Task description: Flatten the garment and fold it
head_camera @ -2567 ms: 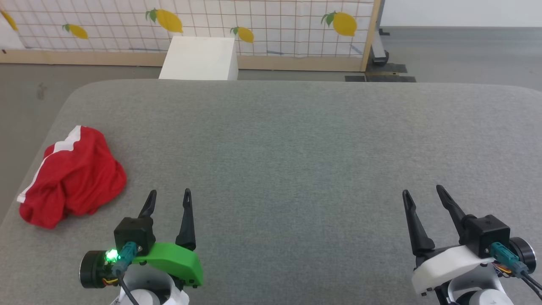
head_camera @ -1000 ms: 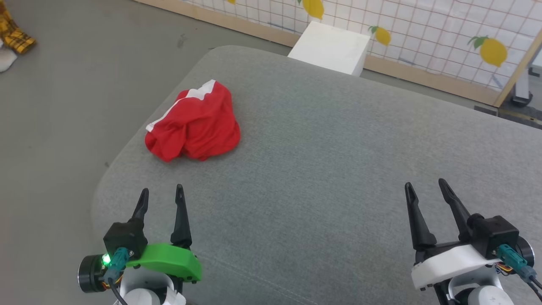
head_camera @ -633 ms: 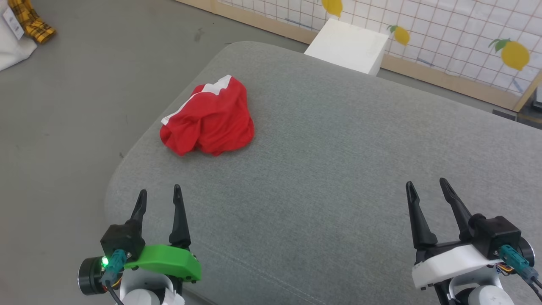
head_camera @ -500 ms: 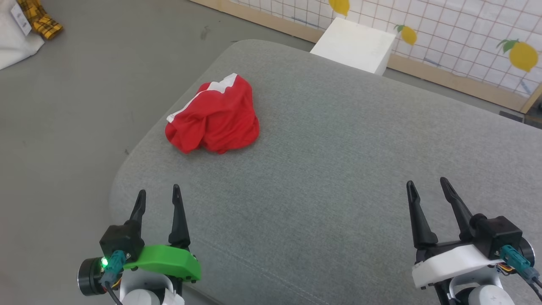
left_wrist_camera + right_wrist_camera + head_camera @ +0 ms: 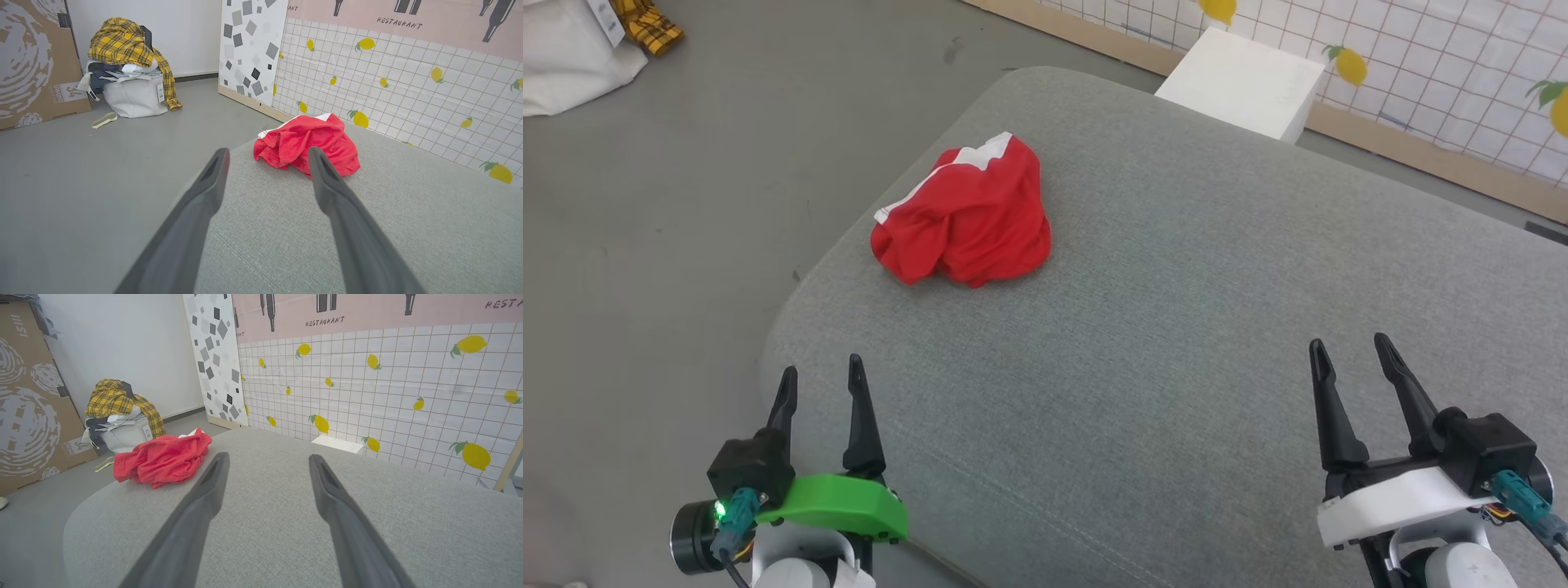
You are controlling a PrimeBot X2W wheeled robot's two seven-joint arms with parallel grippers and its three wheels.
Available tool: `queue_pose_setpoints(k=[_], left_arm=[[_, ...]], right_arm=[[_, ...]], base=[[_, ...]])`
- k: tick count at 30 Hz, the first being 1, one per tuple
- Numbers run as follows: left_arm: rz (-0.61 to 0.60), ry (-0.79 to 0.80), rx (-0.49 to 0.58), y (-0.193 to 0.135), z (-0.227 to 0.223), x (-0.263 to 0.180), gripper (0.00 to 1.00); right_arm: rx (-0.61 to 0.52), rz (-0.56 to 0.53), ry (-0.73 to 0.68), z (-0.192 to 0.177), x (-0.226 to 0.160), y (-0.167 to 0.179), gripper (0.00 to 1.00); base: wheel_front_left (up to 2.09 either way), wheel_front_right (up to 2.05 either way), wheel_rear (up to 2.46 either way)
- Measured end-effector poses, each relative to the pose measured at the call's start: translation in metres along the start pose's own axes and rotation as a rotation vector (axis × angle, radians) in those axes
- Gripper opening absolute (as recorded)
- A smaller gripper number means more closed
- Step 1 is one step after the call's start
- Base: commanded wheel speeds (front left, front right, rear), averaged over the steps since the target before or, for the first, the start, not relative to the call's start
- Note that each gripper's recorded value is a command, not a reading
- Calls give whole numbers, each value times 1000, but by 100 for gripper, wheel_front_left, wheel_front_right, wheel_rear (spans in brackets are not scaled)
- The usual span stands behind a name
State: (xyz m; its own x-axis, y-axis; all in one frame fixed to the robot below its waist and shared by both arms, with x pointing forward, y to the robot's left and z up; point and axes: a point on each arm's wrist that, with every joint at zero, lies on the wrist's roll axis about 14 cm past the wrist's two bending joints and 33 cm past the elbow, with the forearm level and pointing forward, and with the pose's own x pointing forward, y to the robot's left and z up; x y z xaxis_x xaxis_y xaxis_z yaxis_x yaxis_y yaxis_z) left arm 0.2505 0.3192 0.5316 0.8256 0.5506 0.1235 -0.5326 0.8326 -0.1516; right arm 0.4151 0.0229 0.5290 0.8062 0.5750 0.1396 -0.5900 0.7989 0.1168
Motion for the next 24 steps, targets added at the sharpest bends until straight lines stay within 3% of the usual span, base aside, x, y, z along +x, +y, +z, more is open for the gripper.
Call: queue_pose_setpoints(k=[17,24], left_arm=[[34,8,-24,6,-4,1,100],[18,-3,-70,2,7,48,100]], right_arm=[[28,12,-4,-6,8,2,100],[37,6,-21,-3,21,-6,100]], base=[[0,0,0],[0,0,0]])
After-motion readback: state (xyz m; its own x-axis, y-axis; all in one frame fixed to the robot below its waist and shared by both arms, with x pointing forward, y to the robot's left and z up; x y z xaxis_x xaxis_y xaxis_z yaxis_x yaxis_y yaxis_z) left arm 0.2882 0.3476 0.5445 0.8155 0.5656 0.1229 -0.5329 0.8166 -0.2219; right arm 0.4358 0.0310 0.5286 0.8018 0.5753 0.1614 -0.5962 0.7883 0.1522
